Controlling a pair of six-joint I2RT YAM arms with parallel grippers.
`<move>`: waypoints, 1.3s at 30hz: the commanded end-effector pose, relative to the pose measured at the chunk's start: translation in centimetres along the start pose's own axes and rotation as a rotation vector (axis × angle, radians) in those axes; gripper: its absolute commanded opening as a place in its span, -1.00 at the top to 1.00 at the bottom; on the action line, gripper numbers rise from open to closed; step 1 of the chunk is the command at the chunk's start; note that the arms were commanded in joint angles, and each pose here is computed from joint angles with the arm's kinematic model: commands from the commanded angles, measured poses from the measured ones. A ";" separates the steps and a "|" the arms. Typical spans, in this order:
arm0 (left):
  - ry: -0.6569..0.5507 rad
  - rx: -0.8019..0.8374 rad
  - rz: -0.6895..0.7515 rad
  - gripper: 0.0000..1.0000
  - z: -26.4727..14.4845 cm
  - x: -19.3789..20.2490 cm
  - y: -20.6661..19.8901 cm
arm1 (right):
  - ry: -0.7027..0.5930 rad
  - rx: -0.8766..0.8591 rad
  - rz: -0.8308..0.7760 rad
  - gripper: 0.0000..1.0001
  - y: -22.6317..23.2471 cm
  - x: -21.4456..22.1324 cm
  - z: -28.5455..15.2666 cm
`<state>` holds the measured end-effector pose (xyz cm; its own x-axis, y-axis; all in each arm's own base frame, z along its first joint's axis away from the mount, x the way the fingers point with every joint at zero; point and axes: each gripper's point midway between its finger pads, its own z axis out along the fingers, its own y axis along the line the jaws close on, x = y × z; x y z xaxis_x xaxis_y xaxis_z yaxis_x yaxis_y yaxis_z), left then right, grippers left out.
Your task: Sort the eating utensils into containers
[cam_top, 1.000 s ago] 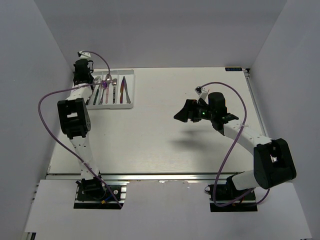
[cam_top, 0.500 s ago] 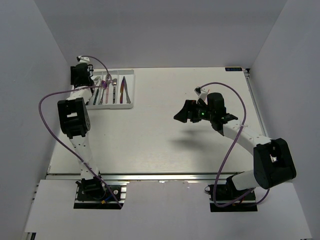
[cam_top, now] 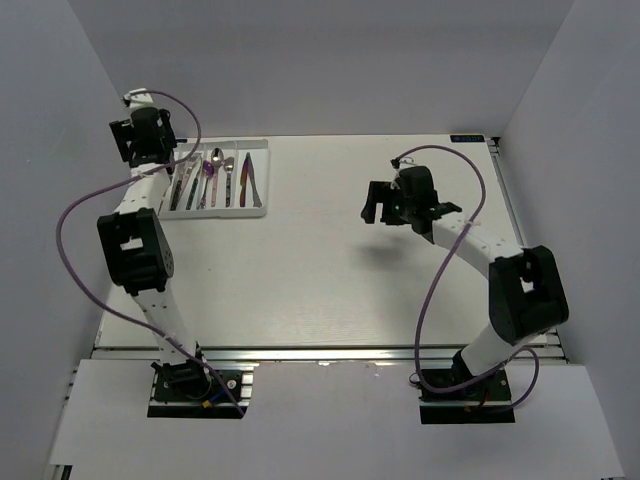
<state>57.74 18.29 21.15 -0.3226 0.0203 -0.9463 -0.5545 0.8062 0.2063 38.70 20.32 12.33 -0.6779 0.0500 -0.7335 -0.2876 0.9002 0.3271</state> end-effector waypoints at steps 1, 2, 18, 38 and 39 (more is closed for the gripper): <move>-0.115 0.040 -0.293 -0.96 -6.9 -9.7 2.8 | -0.035 0.300 -0.011 -0.79 -4.8 -3.2 0.9; -0.087 0.048 -0.322 -0.96 -7.9 -9.3 3.0 | -0.056 0.344 0.001 -0.79 -5.4 -3.9 1.1; 0.010 0.346 -0.435 -0.96 -21.8 -1.3 2.5 | 0.122 0.614 0.220 -0.54 -13.9 -0.2 8.8; 0.227 0.997 -0.590 -0.96 -30.3 1.5 -13.3 | 0.067 -0.290 0.263 1.00 1.0 1.1 4.6; 0.242 1.090 -0.601 -0.96 -32.6 1.7 -15.3 | 0.042 -0.410 0.278 1.00 3.1 0.4 3.5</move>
<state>42.33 -4.84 24.32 -0.3171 -0.4762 -0.8202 -0.0210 0.8681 -0.4960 41.90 16.93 2.53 -0.8113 0.2563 -0.5254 0.0174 0.9089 0.4166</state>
